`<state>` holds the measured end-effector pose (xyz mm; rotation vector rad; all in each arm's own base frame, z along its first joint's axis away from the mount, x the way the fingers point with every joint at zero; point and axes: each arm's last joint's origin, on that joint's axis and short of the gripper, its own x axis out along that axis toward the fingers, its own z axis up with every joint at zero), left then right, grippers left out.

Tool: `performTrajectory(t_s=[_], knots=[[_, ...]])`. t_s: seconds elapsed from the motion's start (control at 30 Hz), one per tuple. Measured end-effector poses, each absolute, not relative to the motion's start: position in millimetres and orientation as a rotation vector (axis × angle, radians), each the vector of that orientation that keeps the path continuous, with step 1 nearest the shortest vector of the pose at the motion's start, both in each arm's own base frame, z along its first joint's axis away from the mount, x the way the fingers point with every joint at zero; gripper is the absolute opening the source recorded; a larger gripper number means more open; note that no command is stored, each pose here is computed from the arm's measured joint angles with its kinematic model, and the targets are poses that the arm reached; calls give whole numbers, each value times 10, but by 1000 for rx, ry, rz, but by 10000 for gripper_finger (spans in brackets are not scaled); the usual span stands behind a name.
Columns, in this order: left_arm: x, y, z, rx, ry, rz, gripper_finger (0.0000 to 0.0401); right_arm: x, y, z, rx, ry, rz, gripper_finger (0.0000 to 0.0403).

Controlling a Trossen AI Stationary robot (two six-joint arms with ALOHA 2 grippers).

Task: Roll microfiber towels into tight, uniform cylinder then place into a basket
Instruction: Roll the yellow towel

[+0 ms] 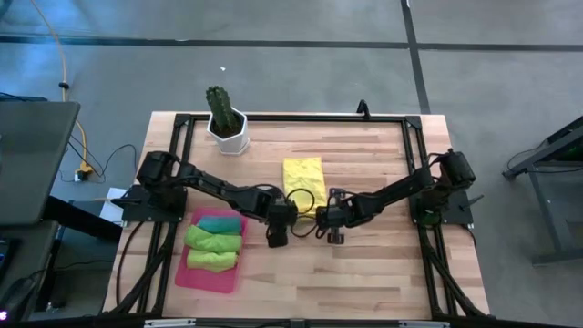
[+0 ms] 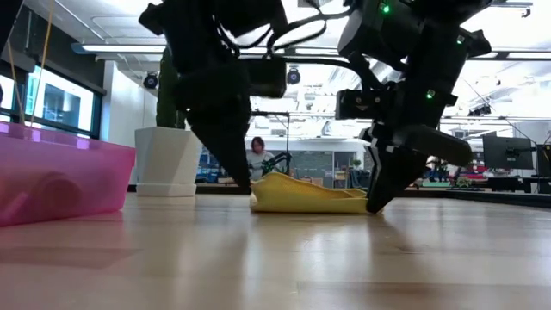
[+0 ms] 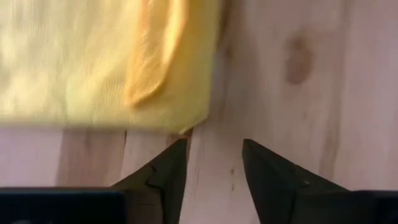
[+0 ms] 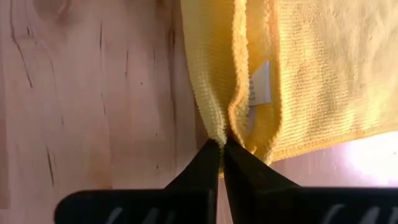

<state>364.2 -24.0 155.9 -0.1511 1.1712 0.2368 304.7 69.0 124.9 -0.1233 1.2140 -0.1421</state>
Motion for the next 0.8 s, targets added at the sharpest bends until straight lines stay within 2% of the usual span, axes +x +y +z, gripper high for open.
performTrajectory(t_s=[0.17, 0.4, 0.5, 0.8], knots=[[3653, -411, 1583, 174, 1148, 87, 160, 3054, 632, 1243, 23, 1237, -150, 1], [3679, -544, 1593, 445, 1091, 142, 158, 3074, 532, 1239, 206, 1264, -144, 0], [3718, -551, 1619, 470, 1043, 167, 157, 3082, 488, 1239, 270, 1274, -135, 0], [3786, -384, 1493, 430, 1071, 120, 157, 3073, 454, 1287, 316, 1265, -132, 0]])
